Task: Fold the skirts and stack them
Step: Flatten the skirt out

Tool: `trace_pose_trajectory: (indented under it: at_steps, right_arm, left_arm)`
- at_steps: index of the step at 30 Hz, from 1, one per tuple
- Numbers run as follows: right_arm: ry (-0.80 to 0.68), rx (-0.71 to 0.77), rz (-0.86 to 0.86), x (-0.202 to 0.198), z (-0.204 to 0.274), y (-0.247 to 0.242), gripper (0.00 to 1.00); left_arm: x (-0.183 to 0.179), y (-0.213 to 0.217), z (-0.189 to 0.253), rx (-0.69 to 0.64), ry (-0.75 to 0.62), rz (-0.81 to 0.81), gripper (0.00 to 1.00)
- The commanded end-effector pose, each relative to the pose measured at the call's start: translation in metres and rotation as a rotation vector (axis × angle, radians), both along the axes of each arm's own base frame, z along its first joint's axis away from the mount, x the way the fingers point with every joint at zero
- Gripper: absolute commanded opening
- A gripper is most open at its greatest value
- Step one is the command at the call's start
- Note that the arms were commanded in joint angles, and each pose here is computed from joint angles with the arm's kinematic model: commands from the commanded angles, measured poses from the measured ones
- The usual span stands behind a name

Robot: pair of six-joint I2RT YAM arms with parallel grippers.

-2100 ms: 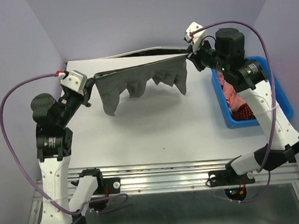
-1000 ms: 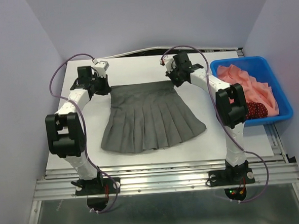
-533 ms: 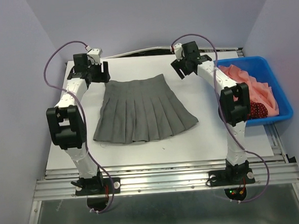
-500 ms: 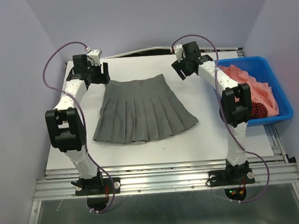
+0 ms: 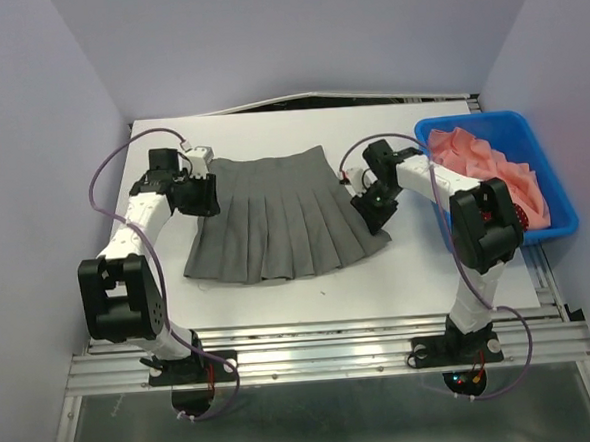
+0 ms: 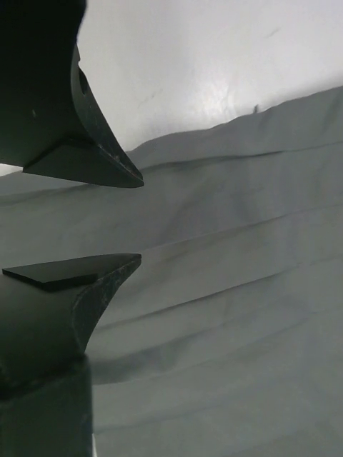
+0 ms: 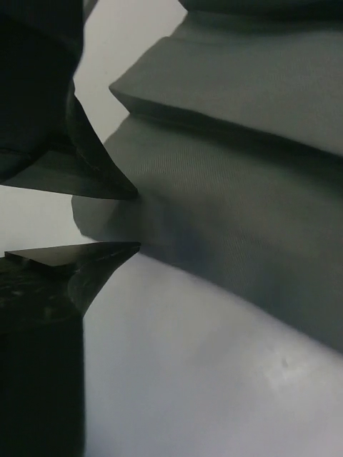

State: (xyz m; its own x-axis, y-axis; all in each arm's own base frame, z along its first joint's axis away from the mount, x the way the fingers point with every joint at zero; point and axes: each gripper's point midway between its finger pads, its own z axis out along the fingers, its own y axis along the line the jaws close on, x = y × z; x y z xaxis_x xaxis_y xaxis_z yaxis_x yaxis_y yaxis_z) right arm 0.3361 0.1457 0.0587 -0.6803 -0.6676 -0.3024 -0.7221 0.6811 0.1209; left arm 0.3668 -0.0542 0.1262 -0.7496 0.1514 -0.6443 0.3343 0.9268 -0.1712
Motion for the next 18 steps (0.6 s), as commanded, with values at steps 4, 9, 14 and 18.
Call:
trace_pose_trajectory:
  at_steps: [4,9,14,18]
  right_arm:
    - [0.212,0.042,0.104,-0.074,-0.031,0.025,0.33]
    - [0.33,0.154,0.173,-0.115,-0.031,0.058,0.27]
    - [0.529,0.36,0.321,-0.191,-0.013,0.1,0.26]
    - [0.503,0.494,0.348,-0.197,0.025,0.121,0.36]
  left_arm:
    - [-0.017,-0.026,-0.025,-0.001,0.109,-0.049,0.45]
    - [-0.009,-0.035,-0.056,0.013,0.219,-0.076,0.41]
    - [0.038,-0.049,-0.091,0.003,0.294,-0.14,0.29]
    - [0.068,-0.083,-0.107,0.058,0.313,-0.255,0.27]
